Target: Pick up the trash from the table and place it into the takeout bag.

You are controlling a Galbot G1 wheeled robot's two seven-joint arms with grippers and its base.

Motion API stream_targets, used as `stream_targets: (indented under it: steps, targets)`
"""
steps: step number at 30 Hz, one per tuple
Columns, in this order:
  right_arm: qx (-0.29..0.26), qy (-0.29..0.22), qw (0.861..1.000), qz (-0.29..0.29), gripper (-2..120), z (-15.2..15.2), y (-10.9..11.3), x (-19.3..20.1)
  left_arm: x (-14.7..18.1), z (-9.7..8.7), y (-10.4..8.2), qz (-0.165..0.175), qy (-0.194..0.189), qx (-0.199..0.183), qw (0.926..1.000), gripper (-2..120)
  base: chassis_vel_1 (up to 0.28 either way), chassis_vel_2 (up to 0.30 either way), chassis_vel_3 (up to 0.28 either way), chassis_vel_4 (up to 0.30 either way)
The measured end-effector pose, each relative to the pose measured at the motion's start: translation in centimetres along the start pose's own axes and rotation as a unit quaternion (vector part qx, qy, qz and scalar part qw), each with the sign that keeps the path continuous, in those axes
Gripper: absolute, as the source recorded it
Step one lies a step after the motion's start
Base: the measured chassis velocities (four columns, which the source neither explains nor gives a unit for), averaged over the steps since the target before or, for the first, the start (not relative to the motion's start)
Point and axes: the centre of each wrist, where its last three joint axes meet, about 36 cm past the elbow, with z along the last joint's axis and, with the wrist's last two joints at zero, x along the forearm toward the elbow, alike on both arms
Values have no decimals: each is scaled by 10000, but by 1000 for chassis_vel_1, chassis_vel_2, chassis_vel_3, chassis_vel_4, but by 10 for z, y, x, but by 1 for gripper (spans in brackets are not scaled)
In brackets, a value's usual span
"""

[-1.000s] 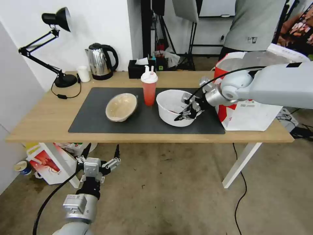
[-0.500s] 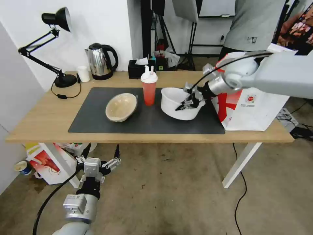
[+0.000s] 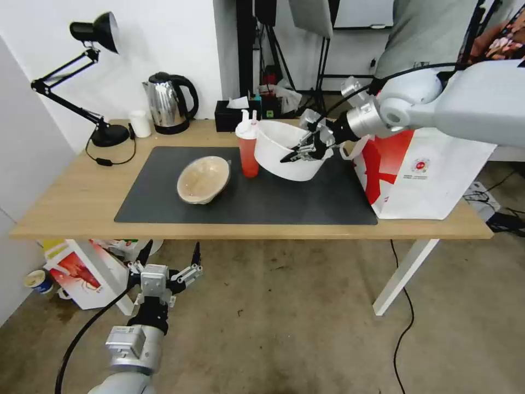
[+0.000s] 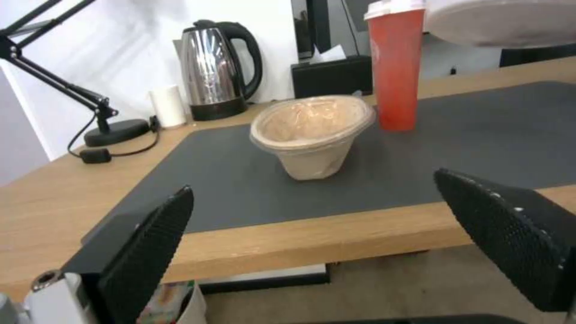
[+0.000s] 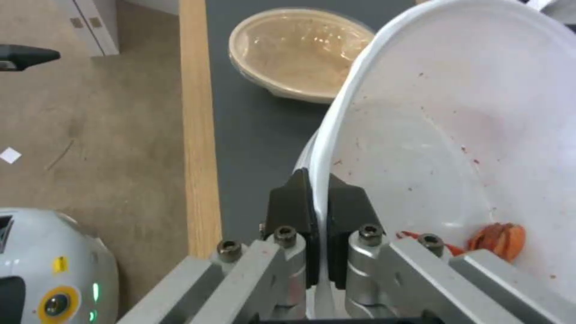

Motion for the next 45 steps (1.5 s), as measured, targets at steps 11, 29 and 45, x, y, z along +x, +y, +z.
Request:
stream_targets:
  steps: [11,29,45]
  targets:
    - [120,-158,9997,156,0,-17,3,29,0,0,0,0,0,0,10000,100,0,0,0,0]
    - [267,-434,9971,570,0,-33,1,94,0,0,0,0,0,0,10000,100,0,0,0,0]
    - [268,-620,9929,976,0,-29,7,155,0,0,0,0,0,0,10000,100,0,0,0,0]
